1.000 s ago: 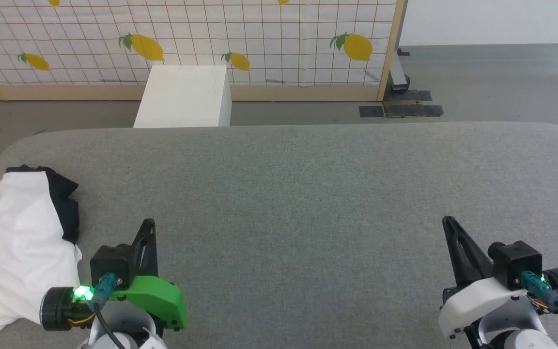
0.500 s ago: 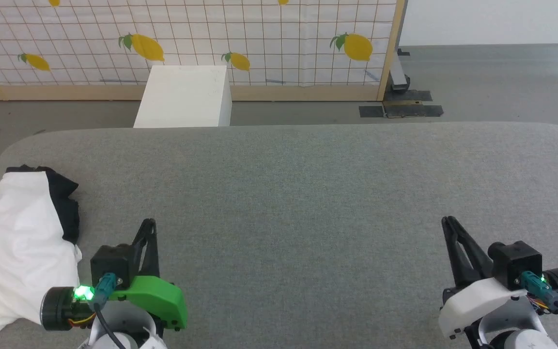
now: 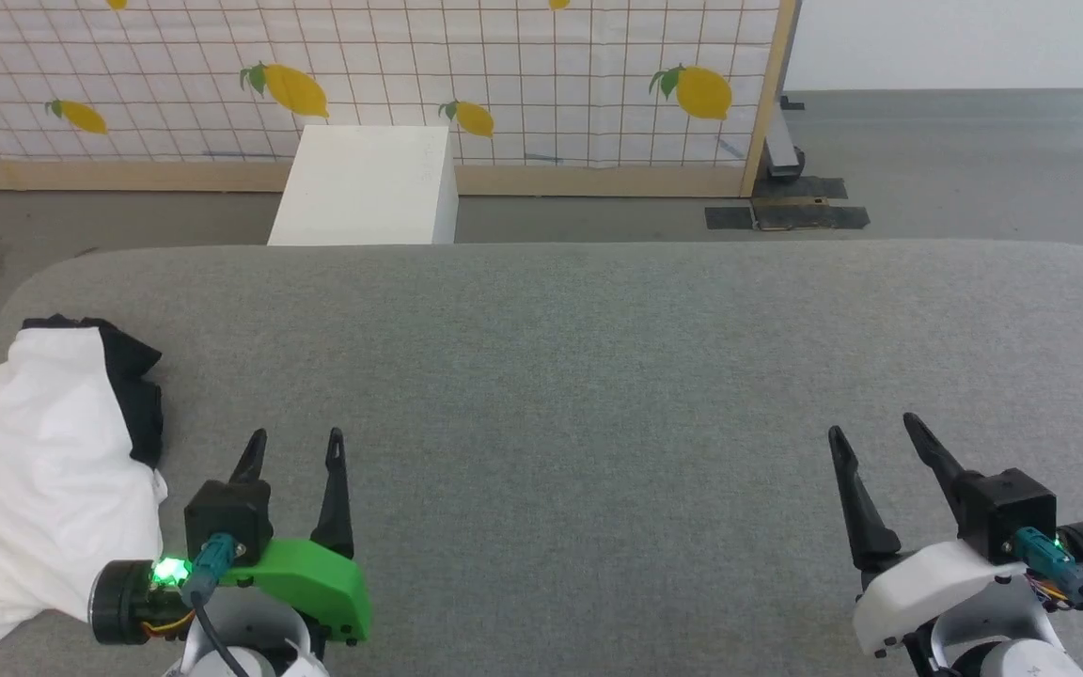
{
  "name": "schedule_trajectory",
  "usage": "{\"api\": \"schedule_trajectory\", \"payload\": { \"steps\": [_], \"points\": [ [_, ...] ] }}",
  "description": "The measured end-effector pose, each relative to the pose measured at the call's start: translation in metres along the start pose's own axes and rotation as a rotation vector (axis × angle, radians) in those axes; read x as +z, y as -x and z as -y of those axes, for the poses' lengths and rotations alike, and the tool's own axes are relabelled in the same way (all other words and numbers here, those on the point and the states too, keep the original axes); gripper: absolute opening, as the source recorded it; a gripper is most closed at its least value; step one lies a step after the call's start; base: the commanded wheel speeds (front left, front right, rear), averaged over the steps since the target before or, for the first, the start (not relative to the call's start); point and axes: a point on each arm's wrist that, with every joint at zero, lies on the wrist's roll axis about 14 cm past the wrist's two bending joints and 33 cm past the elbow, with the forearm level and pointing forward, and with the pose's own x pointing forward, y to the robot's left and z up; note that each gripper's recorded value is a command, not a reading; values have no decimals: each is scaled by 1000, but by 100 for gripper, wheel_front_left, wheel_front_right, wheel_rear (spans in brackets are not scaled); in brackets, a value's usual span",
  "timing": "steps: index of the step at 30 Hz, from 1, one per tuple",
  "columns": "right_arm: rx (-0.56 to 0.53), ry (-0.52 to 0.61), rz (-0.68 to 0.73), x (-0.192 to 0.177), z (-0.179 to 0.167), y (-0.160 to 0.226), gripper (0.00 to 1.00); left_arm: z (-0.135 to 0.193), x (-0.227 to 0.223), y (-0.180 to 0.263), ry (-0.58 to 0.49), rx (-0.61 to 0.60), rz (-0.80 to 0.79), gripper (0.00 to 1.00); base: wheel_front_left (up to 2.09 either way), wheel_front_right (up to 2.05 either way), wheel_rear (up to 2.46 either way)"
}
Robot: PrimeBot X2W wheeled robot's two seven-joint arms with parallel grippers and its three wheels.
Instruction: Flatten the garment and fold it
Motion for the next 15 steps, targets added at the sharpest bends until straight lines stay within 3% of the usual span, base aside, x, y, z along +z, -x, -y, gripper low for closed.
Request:
{"api": "schedule_trajectory", "payload": {
  "steps": [15],
  "points": [
    [73,-9,15,2,-23,-13,100,-26,-4,15,15,98,5,100,0,0,0]
  ]
}}
